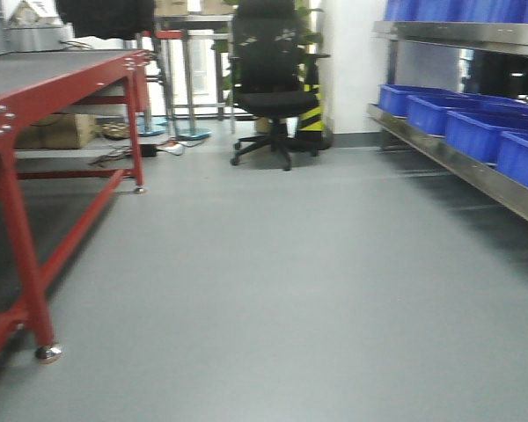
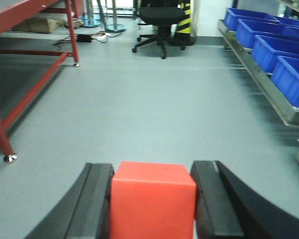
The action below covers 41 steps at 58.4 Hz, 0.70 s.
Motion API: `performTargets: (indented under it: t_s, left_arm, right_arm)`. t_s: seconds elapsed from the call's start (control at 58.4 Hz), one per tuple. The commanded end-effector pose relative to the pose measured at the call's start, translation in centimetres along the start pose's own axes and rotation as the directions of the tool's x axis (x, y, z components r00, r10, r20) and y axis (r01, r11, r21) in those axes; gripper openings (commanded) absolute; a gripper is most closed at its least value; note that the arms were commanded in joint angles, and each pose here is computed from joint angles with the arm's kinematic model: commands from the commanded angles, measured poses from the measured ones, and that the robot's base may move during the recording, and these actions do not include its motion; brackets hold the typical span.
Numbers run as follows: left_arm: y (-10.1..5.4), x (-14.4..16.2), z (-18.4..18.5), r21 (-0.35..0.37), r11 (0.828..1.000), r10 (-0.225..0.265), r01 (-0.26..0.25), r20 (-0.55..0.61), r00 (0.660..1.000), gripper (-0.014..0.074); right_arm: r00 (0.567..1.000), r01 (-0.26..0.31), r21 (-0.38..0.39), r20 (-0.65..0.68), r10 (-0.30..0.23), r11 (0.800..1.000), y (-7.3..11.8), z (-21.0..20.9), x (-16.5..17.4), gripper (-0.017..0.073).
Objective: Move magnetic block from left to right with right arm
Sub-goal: 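Drive the base away from the table holding the cube in the right gripper, then drive the base across the room toward the black office chair, cube held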
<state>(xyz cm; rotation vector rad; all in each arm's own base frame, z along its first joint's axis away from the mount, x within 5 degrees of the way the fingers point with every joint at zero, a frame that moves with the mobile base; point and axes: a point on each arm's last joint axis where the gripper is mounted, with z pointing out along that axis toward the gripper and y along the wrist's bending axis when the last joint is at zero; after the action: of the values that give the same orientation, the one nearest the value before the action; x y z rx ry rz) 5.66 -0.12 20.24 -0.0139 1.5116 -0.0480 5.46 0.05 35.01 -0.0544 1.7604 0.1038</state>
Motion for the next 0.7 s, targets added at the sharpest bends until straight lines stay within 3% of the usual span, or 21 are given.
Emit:
performTargets:
  t_s: [0.0, 0.686]
  left_arm:
    - [0.04, -0.51, -0.11, 0.000, 1.000, -0.011, 0.011, 0.091, 0.996, -0.0126]
    - [0.04, -0.50, -0.09, 0.000, 1.000, -0.011, 0.011, 0.089, 0.996, -0.0126]
  right_arm:
    - [0.995, 0.017, -0.012, 0.099, -0.016, 1.000, 0.15, -0.23, -1.49, 0.0134]
    - [0.995, 0.017, -0.012, 0.099, -0.016, 1.000, 0.15, -0.23, -1.49, 0.0134]
